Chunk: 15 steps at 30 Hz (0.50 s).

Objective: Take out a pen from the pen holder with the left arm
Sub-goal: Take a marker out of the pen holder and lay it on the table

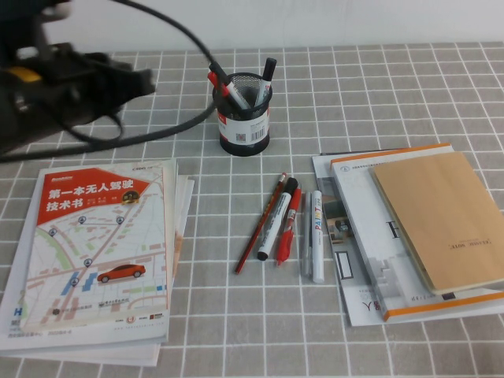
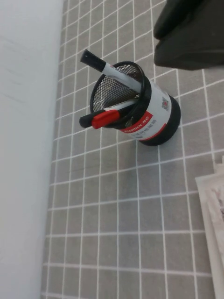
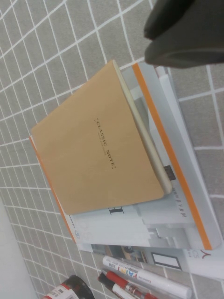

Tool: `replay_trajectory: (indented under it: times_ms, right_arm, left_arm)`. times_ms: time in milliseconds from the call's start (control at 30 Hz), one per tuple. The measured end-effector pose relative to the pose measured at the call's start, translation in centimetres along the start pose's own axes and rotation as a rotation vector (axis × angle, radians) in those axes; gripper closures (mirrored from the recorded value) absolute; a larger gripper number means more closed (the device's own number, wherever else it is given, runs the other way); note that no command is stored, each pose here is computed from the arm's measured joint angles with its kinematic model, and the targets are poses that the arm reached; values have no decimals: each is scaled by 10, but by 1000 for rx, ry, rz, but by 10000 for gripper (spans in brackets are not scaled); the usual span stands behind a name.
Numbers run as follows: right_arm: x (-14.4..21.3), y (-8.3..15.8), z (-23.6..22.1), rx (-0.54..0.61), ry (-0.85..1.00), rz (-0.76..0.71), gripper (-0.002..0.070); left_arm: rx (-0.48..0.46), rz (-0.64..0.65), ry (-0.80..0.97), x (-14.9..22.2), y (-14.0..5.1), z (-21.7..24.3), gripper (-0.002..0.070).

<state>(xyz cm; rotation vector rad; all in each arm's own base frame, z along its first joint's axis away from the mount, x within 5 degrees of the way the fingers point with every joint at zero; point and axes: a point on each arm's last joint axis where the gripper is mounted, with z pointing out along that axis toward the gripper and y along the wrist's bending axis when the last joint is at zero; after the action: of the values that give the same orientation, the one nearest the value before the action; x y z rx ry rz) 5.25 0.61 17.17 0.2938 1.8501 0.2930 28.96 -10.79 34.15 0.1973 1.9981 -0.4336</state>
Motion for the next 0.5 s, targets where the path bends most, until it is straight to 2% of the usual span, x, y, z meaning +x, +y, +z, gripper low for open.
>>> replay_trajectory:
  times_ms: [500]
  right_arm:
    - [0, 0, 0, 0, 0, 0, 689]
  left_arm:
    - [6, -46, 45, -7, 0, 102, 675]
